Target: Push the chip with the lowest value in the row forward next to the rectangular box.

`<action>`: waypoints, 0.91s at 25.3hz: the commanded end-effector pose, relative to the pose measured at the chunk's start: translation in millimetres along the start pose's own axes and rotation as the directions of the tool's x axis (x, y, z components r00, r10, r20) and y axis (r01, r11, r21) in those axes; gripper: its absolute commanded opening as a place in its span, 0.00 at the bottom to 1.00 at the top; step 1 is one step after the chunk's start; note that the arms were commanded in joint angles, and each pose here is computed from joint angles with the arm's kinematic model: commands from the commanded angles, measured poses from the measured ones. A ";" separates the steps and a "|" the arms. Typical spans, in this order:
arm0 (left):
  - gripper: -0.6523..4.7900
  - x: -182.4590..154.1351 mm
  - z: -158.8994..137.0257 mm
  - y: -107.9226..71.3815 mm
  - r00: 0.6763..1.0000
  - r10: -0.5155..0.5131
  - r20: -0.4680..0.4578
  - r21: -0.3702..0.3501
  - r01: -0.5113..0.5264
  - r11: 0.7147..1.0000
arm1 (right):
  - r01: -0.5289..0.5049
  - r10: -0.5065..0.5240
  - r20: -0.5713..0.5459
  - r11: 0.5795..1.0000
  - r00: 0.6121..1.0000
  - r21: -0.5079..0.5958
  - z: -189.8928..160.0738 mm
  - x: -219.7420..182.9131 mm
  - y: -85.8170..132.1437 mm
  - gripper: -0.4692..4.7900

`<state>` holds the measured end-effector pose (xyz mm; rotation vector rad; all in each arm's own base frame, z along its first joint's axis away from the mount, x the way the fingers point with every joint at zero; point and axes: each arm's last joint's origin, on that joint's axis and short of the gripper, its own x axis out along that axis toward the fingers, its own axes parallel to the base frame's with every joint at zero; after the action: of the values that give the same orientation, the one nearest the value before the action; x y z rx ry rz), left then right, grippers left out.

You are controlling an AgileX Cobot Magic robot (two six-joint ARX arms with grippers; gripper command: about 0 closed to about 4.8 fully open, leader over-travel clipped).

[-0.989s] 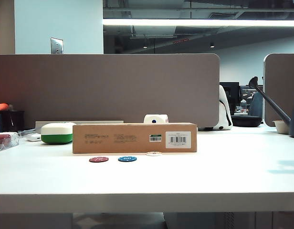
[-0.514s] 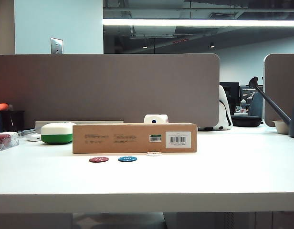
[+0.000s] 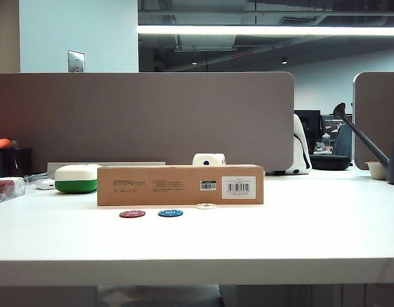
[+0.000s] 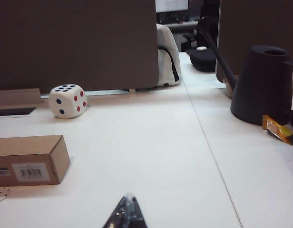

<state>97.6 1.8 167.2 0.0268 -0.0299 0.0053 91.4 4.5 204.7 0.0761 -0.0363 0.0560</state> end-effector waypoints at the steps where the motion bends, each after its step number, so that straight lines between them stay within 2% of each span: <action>1: 0.11 -0.2 2.4 -0.1 1.000 -0.004 0.014 0.001 0.004 1.000 | -0.052 0.052 0.038 0.999 0.998 -0.003 -2.8 -2.0 -0.7 0.08; 11: 0.11 -0.2 2.4 -0.1 1.000 -0.004 0.014 0.001 0.004 1.000 | -0.032 0.032 -0.022 0.999 0.999 0.002 -39.0 4.3 -5.4 0.08; 23: 0.11 -0.2 2.4 -0.1 1.000 -0.004 0.014 0.001 0.004 1.000 | -0.028 0.027 -0.016 1.000 0.999 -0.003 -38.5 4.4 -5.4 0.08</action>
<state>97.6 1.8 167.2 0.0268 -0.0295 0.0053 97.1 2.4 165.6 0.0762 -0.0027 0.0853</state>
